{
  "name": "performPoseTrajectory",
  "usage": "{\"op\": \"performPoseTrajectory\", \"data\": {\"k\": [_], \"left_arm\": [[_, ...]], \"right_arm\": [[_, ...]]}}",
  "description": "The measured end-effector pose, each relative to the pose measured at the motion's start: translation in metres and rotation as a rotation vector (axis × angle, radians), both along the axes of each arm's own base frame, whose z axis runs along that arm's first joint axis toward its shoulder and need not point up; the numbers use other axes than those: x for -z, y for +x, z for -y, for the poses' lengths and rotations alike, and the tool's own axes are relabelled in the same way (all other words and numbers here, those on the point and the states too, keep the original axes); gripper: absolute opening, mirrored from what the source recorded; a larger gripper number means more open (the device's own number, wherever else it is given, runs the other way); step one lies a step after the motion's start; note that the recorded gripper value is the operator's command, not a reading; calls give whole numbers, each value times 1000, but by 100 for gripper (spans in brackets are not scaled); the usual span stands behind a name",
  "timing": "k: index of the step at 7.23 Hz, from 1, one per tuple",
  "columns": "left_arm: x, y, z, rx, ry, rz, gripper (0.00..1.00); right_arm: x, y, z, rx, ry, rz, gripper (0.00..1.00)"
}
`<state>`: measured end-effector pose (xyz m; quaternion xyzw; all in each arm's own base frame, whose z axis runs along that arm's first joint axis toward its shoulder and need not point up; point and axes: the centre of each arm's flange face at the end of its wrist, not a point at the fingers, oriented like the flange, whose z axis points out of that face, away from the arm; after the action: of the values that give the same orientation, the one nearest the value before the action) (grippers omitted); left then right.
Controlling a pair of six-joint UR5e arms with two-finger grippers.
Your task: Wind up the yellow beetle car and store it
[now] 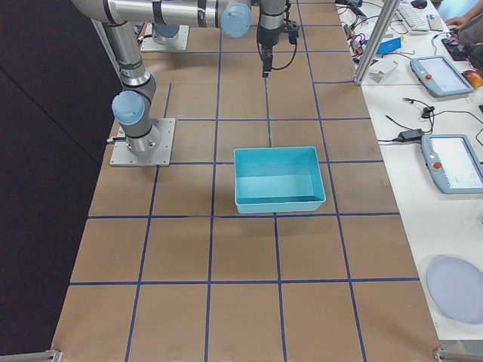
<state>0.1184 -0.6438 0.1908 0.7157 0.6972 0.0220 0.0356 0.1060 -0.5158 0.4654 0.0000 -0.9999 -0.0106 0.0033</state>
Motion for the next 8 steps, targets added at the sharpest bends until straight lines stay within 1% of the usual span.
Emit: {"op": "performPoseTrajectory", "data": {"k": [8], "left_arm": [[0, 2, 0, 13, 1, 2, 0]], "right_arm": [[1, 0, 0, 0, 2, 0, 100]]}}
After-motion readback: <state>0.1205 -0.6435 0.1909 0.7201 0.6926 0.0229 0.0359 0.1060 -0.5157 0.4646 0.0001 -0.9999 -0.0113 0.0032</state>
